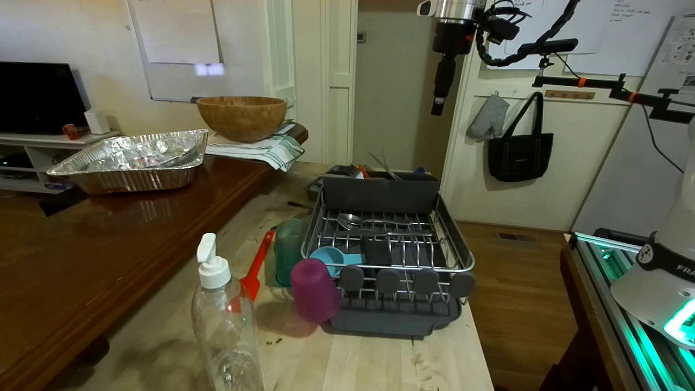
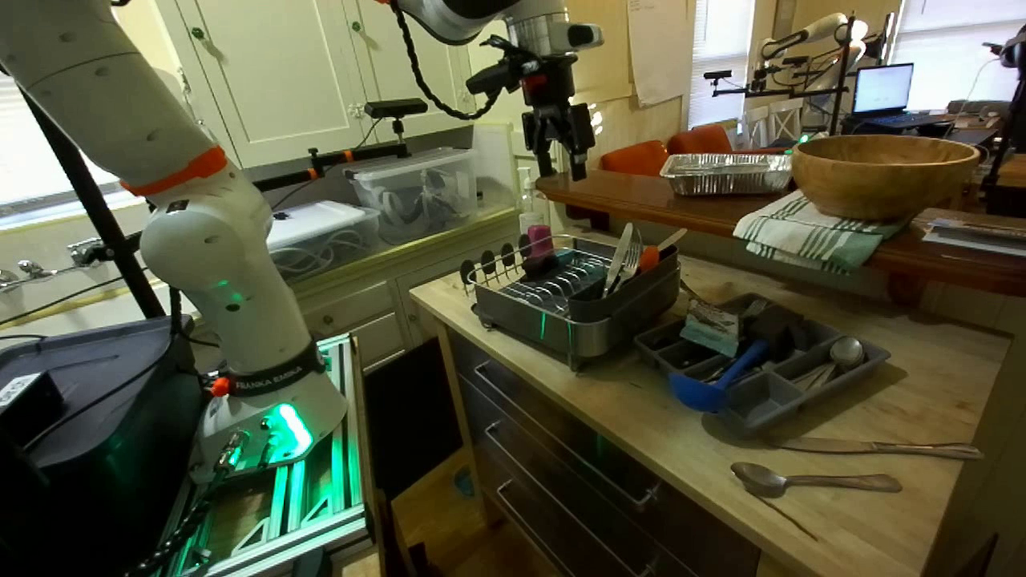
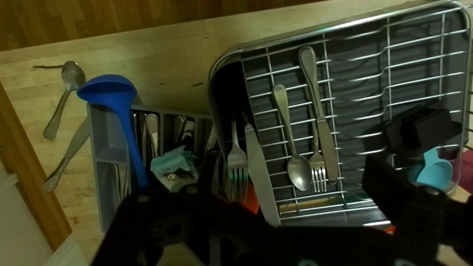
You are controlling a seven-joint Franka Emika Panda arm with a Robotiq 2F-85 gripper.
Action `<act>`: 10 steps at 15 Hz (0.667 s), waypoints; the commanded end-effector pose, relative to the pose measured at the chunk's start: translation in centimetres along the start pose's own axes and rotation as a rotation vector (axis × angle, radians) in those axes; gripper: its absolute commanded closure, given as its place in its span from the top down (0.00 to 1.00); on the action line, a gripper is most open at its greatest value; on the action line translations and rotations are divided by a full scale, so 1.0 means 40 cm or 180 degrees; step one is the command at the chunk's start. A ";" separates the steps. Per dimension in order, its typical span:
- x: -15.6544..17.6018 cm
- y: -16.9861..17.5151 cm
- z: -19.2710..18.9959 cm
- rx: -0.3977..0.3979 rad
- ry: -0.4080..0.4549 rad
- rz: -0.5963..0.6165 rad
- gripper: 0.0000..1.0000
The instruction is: Pick up the sachet and place it on the dish rack
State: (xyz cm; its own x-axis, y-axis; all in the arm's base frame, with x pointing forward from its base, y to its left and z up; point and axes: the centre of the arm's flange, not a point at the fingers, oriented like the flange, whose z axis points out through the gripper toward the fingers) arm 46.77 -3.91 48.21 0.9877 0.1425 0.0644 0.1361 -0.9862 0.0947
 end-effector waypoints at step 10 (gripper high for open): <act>0.152 0.161 0.161 -0.0338 -0.0549 0.0488 1.00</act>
State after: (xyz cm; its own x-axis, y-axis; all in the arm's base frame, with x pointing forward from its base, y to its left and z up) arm 52.52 -6.28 42.30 0.9985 0.0313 -0.0459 0.0373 -0.9901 0.1354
